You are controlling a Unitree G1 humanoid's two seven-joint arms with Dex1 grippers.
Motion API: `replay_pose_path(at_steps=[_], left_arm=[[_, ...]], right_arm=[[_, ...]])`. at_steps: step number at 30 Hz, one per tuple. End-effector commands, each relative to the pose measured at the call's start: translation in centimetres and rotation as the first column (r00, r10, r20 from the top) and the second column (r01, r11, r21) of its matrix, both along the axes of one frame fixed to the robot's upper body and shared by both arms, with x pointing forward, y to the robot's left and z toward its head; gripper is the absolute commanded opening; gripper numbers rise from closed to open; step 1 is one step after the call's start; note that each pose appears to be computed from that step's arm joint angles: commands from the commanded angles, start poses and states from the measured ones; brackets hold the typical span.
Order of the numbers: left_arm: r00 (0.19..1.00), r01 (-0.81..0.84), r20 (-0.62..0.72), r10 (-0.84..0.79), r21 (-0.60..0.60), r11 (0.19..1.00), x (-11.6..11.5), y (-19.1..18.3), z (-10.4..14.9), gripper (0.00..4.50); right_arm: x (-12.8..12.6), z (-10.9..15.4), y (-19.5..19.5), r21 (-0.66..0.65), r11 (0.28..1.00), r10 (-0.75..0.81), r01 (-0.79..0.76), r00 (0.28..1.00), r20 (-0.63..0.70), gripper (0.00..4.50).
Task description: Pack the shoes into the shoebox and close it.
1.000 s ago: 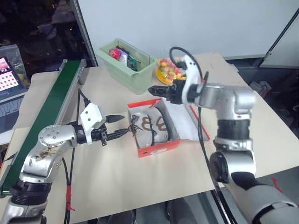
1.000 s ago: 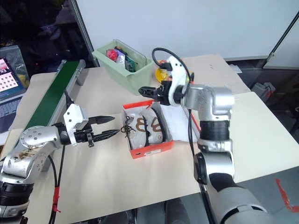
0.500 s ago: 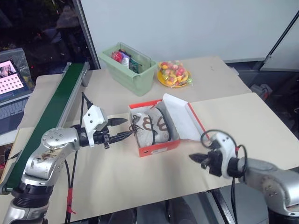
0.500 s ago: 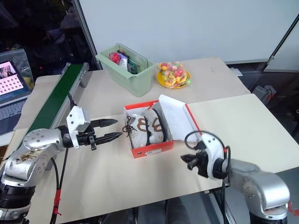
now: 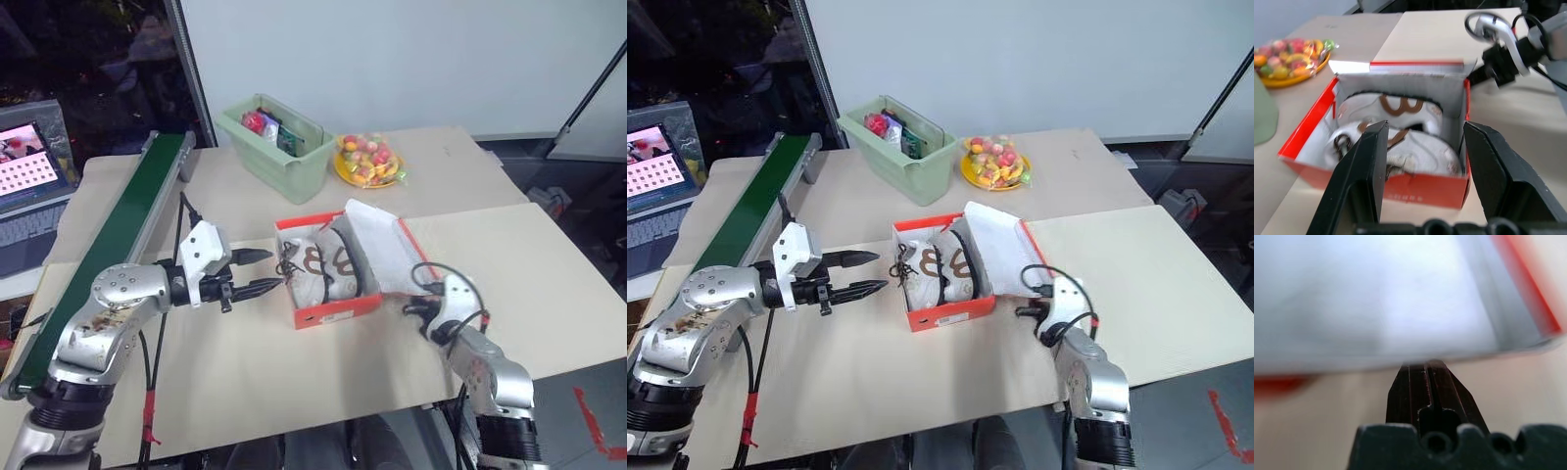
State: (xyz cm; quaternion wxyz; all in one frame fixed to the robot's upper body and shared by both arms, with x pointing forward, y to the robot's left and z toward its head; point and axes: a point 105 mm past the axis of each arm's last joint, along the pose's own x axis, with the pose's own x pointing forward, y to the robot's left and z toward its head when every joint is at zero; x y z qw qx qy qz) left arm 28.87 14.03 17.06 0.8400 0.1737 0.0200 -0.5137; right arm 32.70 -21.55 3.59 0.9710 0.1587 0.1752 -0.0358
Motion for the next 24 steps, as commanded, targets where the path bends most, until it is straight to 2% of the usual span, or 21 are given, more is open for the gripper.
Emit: replay_pose_path(at_steps=[1,4,8,10,12,13,15,18,21,24], left_arm=[[0.997,0.017,0.075,-0.018,0.011,1.0,0.2,-0.1,1.8,2.57],[0.997,0.017,0.081,-0.018,0.012,1.0,0.3,-0.1,2.0,2.57],[0.996,0.017,0.085,-0.019,0.016,1.0,0.3,0.0,2.0,2.57],[0.996,0.018,0.087,-0.019,0.021,1.0,0.3,0.1,2.1,2.57],[0.996,0.018,0.089,-0.02,0.025,1.0,0.4,0.1,2.2,2.57],[0.996,0.019,0.09,-0.021,0.027,0.999,0.4,0.1,2.2,2.57],[0.996,0.019,0.09,-0.022,0.03,0.999,0.4,0.1,2.1,2.57],[0.996,0.02,0.09,-0.023,0.031,0.999,0.4,0.1,2.1,2.57],[0.996,0.014,0.092,-0.017,0.03,0.999,0.4,0.2,2.2,2.57],[0.995,-0.005,0.1,0.001,0.039,0.999,0.4,0.8,2.5,2.57]], right_arm=[[0.6,1.4,-1.7,0.12,0.983,-0.153,0.139,0.982,0.115,0.02],[0.7,1.4,-1.8,0.209,0.96,-0.218,0.186,0.966,0.14,0.02],[0.9,1.9,-1.4,0.409,0.887,-0.302,0.213,0.939,0.166,0.02],[1.1,3.2,-0.7,0.555,0.815,-0.329,0.167,0.922,0.206,0.02],[1.2,6.0,0.9,0.717,0.697,-0.316,0.0,0.898,0.307,0.02],[1.1,7.2,1.4,0.754,0.653,-0.308,-0.07,0.885,0.349,0.02],[0.6,9.1,2.4,0.769,0.607,-0.26,-0.198,0.866,0.428,0.02],[-0.2,11.1,4.0,0.742,0.583,-0.178,-0.33,0.839,0.513,0.02],[-2.0,14.0,6.1,0.654,0.539,-0.045,-0.531,0.757,0.652,0.02],[-4.0,15.1,8.8,0.527,0.515,0.161,-0.676,0.68,0.715,0.02]])
